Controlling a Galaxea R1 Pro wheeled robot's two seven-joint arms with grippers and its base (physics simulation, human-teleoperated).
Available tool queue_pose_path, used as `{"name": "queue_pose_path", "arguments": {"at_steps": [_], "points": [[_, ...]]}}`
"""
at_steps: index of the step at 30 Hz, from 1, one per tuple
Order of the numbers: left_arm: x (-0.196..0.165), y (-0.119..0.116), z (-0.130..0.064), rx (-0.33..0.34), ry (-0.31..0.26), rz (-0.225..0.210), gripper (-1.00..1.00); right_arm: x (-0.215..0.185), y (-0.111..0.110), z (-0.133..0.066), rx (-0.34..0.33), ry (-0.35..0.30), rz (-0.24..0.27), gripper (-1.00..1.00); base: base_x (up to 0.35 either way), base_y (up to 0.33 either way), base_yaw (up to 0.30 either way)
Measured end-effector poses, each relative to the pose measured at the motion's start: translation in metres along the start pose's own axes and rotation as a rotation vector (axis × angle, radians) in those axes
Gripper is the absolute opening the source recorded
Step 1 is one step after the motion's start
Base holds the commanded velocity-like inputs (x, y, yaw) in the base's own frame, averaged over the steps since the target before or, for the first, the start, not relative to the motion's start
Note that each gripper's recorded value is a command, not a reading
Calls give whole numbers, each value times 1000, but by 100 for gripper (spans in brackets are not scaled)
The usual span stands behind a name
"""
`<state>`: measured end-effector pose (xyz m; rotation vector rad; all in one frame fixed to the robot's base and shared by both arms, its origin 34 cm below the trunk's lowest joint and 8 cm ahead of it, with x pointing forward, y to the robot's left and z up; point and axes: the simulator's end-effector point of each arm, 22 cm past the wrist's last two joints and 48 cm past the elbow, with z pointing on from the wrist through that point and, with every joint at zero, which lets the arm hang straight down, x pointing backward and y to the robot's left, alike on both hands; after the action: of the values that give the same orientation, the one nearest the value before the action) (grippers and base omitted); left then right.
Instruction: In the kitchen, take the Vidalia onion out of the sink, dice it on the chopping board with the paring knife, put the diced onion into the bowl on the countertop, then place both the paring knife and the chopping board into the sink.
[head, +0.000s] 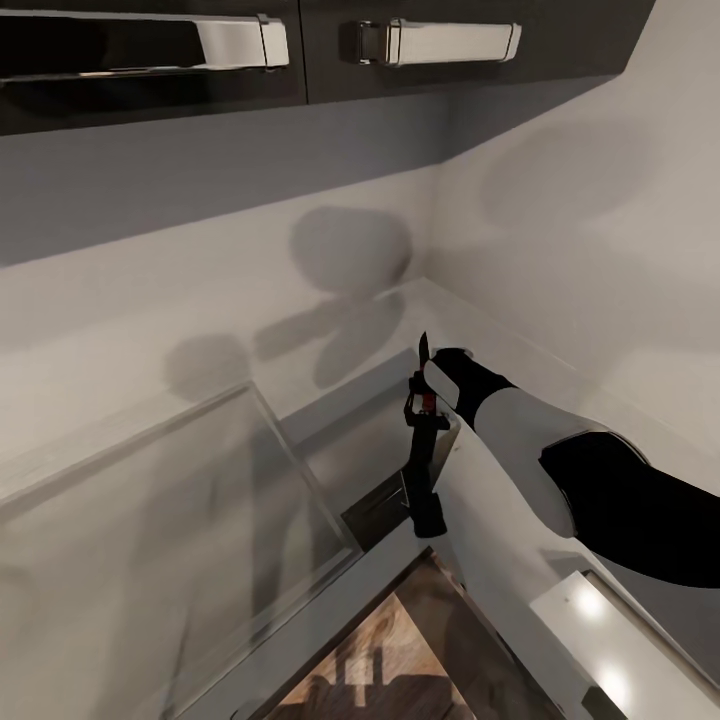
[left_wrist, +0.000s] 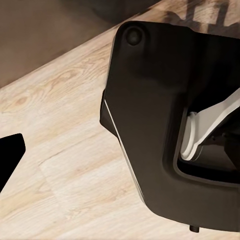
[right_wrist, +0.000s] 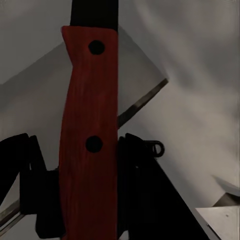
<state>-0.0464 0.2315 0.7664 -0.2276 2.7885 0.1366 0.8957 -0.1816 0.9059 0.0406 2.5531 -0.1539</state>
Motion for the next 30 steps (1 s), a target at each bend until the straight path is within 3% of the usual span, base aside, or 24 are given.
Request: {"name": "queue_pose_path", "arguments": {"at_steps": [13, 30], "points": [[-3, -1, 4, 2, -17, -2, 100, 6, -8, -5, 20, 16, -14, -100, 0, 0, 0], [-8, -2, 10, 6, -43, -5, 100, -9, -10, -21, 21, -16, -10, -100, 0, 0, 0]]}}
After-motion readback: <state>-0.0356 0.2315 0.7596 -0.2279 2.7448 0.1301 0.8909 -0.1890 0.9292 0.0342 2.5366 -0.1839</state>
